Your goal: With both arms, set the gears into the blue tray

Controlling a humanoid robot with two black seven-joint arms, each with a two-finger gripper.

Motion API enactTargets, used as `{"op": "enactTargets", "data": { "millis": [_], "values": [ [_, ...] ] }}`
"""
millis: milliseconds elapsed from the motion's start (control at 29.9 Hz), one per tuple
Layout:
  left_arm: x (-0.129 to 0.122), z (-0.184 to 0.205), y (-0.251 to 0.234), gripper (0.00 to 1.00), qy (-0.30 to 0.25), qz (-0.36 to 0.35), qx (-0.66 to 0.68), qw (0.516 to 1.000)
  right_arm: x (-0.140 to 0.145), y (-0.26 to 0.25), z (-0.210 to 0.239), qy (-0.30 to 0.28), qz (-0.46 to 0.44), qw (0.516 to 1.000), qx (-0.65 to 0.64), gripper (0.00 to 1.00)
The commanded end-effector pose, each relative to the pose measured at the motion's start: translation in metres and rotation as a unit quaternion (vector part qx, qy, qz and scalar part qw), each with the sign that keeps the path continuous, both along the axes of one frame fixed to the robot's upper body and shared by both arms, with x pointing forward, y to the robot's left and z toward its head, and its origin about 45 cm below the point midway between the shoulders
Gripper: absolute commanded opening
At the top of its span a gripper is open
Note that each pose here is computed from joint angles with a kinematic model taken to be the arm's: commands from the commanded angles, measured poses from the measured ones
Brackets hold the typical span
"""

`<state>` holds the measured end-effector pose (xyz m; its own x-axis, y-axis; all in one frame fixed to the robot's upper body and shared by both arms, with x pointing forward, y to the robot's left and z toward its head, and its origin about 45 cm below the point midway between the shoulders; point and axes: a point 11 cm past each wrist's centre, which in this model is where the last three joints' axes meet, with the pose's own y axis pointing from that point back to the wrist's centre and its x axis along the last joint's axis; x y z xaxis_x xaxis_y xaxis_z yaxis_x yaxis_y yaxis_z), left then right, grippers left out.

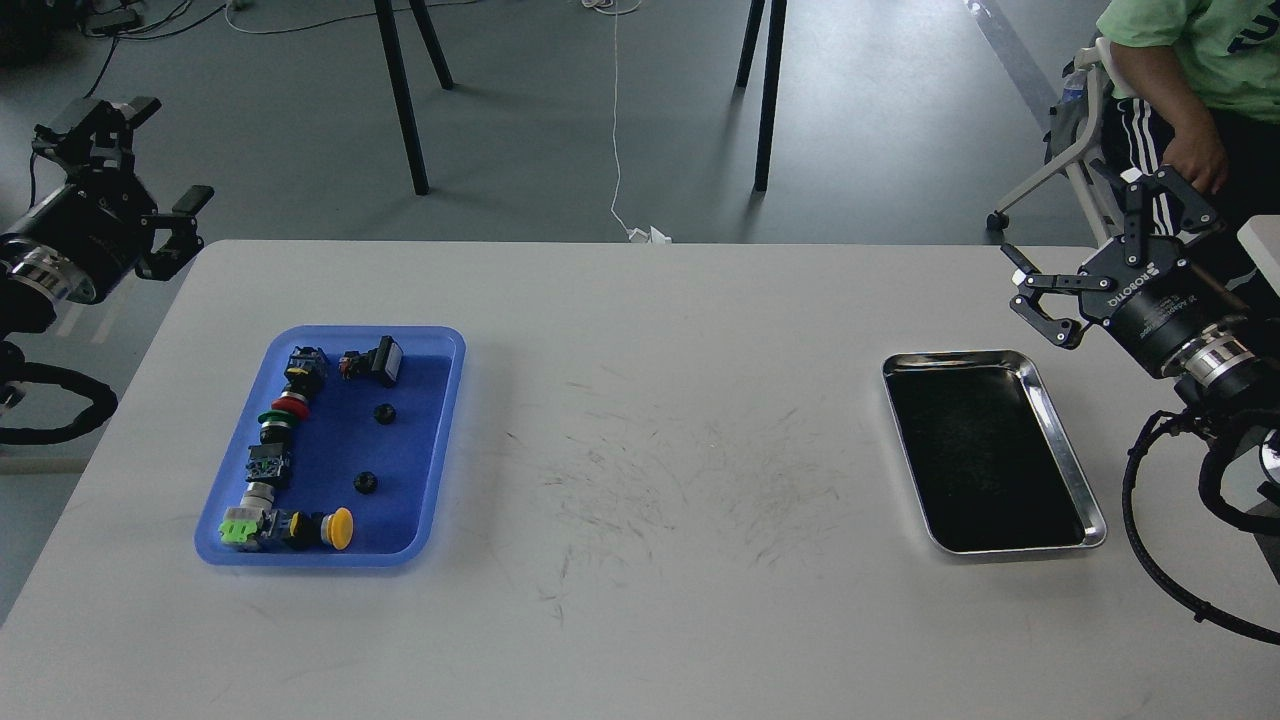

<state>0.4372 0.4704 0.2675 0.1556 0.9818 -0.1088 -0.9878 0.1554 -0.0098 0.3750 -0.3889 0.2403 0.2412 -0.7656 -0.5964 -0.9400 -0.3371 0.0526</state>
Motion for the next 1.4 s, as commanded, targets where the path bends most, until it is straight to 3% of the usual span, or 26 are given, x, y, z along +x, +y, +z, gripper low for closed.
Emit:
{"op": "enactTargets", "data": {
  "millis": [0,201,502,869,1103,1371],
  "values": [
    [-0.002,0.011,0.013,0.98,-0.034,0.019,0.008,0.999,-0.002,0.0,-0.003,0.004,0.0,1.0,0.0,0.98],
    [-0.004,0.009,0.031,0.98,-0.057,0.076,-0.058,0.994,-0.009,-0.002,-0.013,0.017,-0.002,1.0,0.001,0.98],
    [-0.003,-0.002,0.026,0.98,-0.062,0.091,-0.103,0.989,-0.011,0.0,-0.016,0.02,-0.002,1.0,0.003,0.98],
    [-0.022,-0.002,0.066,0.98,-0.054,0.137,-0.069,0.987,-0.011,0.0,-0.019,0.022,-0.003,1.0,0.005,0.98],
    [-0.025,-0.03,0.052,0.98,0.013,0.09,0.009,0.996,-0.011,0.0,-0.019,0.022,-0.004,1.0,0.004,0.98],
    [-0.013,-0.016,0.038,0.98,0.036,0.031,0.103,0.994,-0.011,0.004,-0.022,0.024,-0.002,1.0,0.009,0.98]
  ]
}}
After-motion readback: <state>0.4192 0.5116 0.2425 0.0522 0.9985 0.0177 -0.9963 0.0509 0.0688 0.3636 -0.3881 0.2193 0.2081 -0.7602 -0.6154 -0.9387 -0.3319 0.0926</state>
